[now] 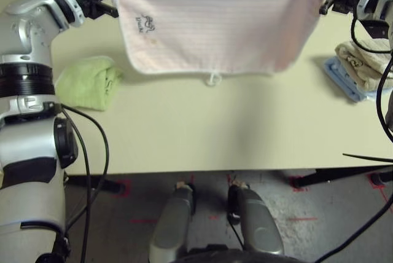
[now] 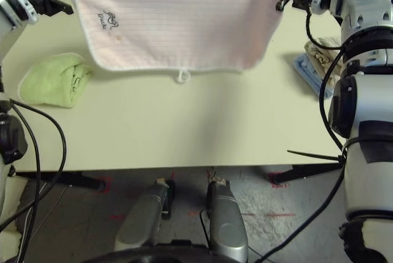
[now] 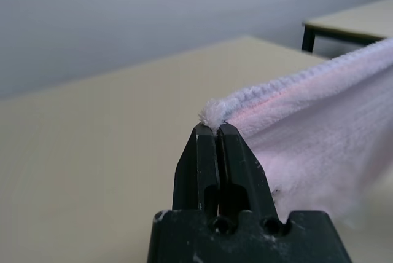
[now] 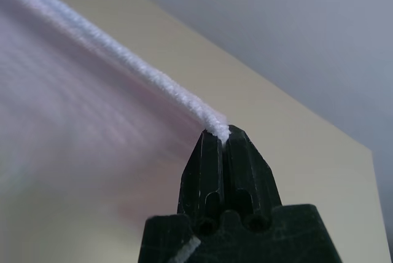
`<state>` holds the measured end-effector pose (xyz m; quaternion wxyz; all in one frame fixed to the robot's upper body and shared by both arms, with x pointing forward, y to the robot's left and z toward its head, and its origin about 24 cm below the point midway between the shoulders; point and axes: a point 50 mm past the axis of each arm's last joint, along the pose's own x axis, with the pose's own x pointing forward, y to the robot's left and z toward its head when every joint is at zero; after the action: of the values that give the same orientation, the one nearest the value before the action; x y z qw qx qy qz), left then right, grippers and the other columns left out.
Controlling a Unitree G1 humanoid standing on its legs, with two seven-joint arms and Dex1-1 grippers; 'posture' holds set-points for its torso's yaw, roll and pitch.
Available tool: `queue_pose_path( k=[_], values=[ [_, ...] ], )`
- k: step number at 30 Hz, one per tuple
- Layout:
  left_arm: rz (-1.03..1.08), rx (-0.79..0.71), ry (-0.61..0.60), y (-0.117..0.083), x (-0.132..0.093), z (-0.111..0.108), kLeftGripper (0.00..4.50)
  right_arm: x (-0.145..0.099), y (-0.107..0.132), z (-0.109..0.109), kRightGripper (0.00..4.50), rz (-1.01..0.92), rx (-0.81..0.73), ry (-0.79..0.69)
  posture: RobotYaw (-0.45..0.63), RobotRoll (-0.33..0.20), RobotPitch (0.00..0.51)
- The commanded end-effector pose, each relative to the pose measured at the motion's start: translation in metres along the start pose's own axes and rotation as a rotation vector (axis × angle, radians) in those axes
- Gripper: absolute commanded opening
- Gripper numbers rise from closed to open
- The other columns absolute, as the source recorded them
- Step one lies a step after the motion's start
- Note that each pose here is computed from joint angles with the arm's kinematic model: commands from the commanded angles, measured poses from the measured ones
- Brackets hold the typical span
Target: Fold the towel and set it aside.
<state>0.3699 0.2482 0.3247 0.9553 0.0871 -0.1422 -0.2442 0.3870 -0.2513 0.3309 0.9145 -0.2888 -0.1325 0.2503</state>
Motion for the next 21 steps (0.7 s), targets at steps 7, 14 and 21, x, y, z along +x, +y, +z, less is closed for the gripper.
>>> queue_pose_path(
  k=[7, 14, 21],
  values=[
    [-0.244, -0.123, 0.236, -0.047, -0.05, -0.066, 0.02, -0.047, 0.043, -0.08, 0.0, 0.472, 0.248, 0.132, 0.14, 0.0, 0.141],
    [-0.39, -0.196, 0.464, -0.083, -0.092, -0.1, 0.02, -0.083, 0.076, -0.112, 0.0, 0.74, 0.392, 0.267, 0.13, 0.0, 0.16],
    [-0.501, -0.206, 0.604, -0.092, -0.117, -0.107, 0.02, -0.101, 0.087, -0.109, 0.0, 0.838, 0.45, 0.367, 0.13, 0.0, 0.169]
  ],
)
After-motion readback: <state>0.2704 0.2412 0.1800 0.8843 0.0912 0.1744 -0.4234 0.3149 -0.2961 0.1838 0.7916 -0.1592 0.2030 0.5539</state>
